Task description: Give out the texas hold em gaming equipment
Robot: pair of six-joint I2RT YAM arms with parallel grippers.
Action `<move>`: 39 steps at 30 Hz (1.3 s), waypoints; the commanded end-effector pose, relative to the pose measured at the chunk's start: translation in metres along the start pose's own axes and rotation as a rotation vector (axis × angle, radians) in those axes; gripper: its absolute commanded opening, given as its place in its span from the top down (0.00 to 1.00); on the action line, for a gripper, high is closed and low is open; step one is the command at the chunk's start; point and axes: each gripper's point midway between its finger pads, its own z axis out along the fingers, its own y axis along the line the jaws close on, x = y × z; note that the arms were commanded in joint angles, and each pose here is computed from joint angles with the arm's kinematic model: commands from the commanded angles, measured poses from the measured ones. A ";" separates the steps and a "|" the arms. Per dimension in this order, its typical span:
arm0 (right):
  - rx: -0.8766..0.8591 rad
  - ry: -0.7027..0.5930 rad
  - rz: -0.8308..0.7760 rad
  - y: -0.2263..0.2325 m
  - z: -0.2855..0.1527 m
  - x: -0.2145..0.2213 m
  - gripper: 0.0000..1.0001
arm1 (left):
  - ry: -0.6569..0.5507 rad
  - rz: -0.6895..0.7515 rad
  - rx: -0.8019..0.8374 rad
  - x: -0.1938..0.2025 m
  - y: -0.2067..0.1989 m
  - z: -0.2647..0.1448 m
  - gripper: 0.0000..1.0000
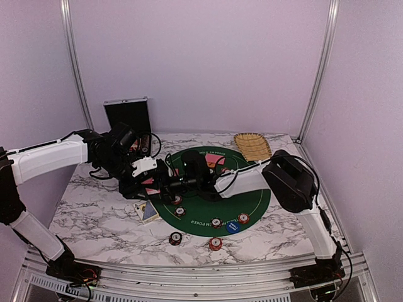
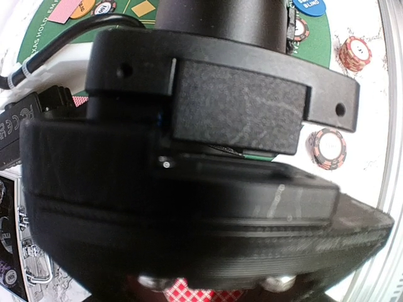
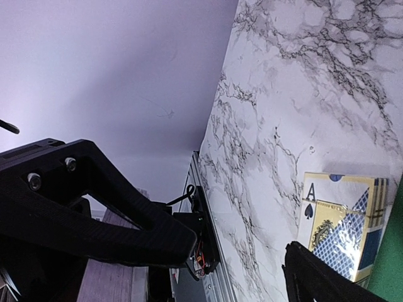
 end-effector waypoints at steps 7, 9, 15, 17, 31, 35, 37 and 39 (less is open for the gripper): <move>0.074 -0.033 0.006 -0.020 -0.021 -0.003 0.16 | -0.014 0.023 -0.002 -0.005 -0.002 -0.010 0.95; 0.080 -0.039 0.011 -0.022 -0.026 -0.003 0.18 | -0.015 0.023 -0.001 -0.005 -0.002 -0.010 0.95; 0.067 -0.051 -0.001 -0.014 -0.035 -0.004 0.25 | -0.010 0.021 -0.001 -0.003 -0.002 -0.009 0.96; 0.060 -0.055 -0.007 -0.009 -0.037 -0.004 0.29 | -0.008 0.021 -0.002 -0.003 -0.002 -0.009 0.96; 0.007 -0.086 -0.040 0.024 -0.054 -0.004 0.55 | -0.003 0.017 -0.003 -0.002 -0.001 -0.007 0.96; -0.003 -0.091 -0.036 0.028 -0.056 -0.003 0.67 | -0.002 0.015 -0.004 -0.002 -0.001 -0.007 0.96; -0.008 -0.092 -0.037 0.030 -0.057 -0.003 0.74 | -0.002 0.015 -0.005 -0.002 -0.001 -0.007 0.96; -0.011 -0.094 -0.041 0.033 -0.059 -0.003 0.79 | -0.001 0.015 -0.006 -0.002 -0.001 -0.007 0.96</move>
